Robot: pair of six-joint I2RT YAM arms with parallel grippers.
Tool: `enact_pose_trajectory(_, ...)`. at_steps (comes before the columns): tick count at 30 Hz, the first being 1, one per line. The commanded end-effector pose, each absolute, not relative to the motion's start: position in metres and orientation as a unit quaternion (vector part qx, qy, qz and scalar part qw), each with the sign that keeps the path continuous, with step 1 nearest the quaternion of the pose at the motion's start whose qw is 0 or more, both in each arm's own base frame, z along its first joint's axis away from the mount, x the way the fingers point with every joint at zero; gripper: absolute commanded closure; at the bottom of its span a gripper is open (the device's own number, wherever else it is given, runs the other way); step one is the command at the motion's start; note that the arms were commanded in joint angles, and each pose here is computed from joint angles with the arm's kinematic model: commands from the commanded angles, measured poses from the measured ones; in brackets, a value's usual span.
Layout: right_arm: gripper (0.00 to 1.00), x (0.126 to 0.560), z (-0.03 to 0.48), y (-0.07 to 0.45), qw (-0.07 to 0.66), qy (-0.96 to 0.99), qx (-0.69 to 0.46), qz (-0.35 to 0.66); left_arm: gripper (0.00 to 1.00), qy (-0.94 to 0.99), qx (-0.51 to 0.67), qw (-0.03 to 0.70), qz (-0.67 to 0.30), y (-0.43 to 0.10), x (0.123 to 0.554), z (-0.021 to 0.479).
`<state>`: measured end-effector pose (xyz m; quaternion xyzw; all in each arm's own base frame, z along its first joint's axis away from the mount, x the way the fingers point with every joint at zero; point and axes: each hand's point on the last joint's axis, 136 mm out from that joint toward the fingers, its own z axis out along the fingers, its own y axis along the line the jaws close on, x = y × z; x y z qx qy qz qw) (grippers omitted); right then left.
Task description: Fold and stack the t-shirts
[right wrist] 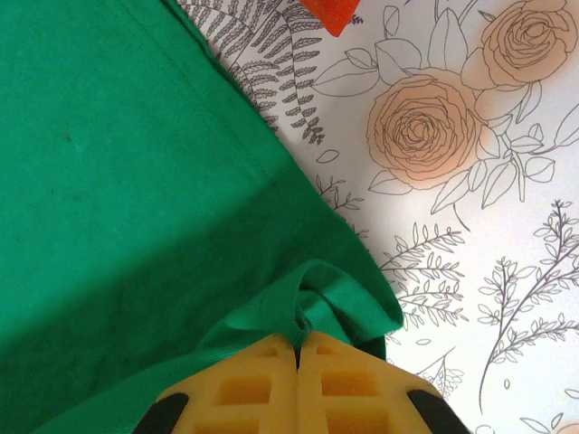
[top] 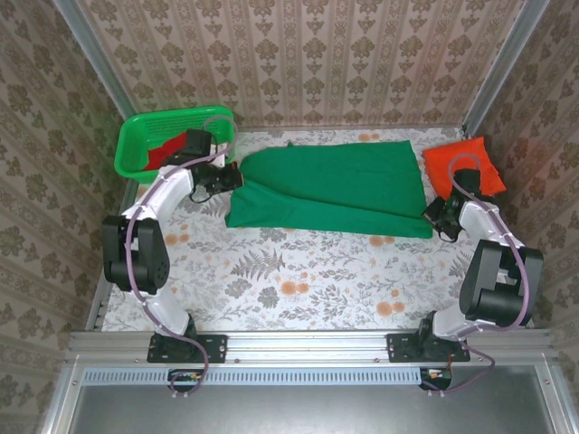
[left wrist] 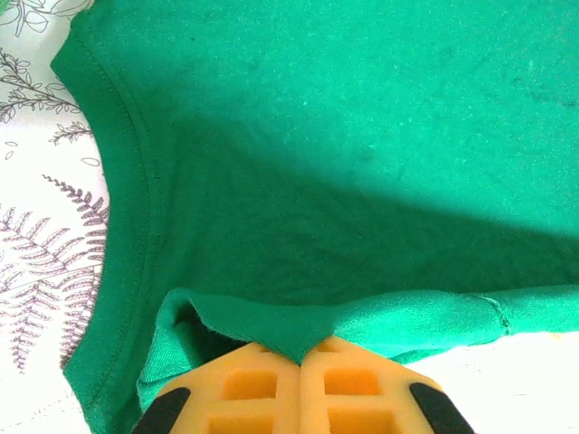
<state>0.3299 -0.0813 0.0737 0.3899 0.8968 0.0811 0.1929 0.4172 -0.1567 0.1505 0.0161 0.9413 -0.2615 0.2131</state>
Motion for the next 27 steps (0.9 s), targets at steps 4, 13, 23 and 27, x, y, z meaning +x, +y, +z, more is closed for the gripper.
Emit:
enact_pose_trajectory(4, 0.99, 0.354, 0.082, -0.087, 0.215, 0.898, 0.375, 0.079, 1.00, 0.942, 0.025, 0.219, -0.253, -0.148, 0.429, 0.152)
enact_pose_trajectory(13, 0.97, 0.380, 0.078, -0.082, 0.204, 0.904, 0.363, 0.091, 1.00, 0.943, 0.026, 0.216, -0.251, -0.147, 0.439, 0.148)
enact_pose_trajectory(23, 0.97, 0.398, 0.067, -0.084, 0.196, 0.907, 0.362, 0.089, 1.00, 0.948, 0.026, 0.205, -0.242, -0.146, 0.447, 0.138)
enact_pose_trajectory(27, 0.96, 0.405, 0.065, -0.084, 0.194, 0.908, 0.360, 0.092, 1.00, 0.949, 0.023, 0.204, -0.239, -0.144, 0.449, 0.135)
